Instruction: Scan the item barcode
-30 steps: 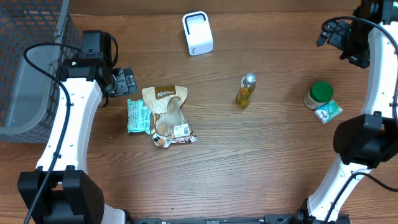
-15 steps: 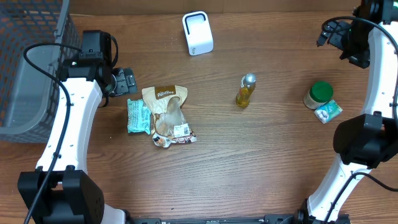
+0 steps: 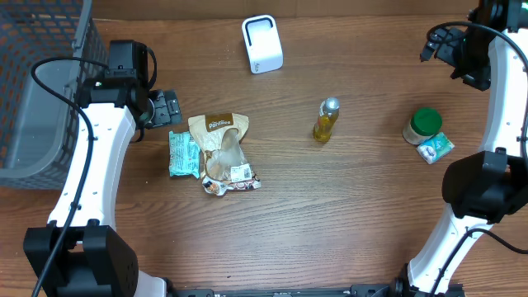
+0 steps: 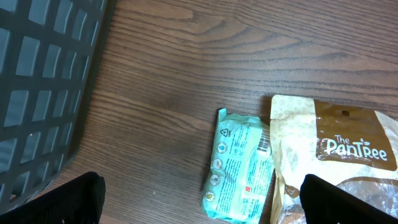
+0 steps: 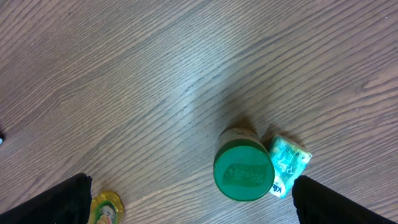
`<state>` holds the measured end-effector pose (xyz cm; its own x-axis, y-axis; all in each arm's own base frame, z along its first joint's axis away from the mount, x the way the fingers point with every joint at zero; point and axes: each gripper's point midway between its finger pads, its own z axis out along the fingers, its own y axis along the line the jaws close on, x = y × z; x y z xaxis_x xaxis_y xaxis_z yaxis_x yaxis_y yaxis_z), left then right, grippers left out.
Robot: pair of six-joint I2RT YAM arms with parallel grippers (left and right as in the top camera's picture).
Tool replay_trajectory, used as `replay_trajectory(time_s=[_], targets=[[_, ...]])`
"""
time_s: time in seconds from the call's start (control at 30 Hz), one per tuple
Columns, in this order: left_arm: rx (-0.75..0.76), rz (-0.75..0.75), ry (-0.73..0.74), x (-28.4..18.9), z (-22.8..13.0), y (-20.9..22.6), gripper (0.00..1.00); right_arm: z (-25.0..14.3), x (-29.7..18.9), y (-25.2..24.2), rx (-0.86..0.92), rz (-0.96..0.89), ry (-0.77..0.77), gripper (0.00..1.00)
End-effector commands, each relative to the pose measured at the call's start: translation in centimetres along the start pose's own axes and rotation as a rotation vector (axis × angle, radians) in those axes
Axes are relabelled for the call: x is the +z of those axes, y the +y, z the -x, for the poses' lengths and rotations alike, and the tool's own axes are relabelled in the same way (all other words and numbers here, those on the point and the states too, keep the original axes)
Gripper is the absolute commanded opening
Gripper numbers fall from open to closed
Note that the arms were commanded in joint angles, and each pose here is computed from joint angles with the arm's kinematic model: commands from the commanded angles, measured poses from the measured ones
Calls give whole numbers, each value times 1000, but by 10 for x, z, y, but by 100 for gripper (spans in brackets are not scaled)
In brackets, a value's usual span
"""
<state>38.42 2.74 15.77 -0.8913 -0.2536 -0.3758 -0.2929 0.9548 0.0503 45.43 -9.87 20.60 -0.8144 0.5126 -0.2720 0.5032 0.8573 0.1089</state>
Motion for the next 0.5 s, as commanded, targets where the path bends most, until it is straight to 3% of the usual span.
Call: replay_trajectory(time_s=[0.0,0.47], targets=[[11,6,-14,-3,5,1,100,4,-9,3,-1,14,-29,100],[11,6,-14,-3,5,1,100,4,-9,3,-1,14,-29,100]])
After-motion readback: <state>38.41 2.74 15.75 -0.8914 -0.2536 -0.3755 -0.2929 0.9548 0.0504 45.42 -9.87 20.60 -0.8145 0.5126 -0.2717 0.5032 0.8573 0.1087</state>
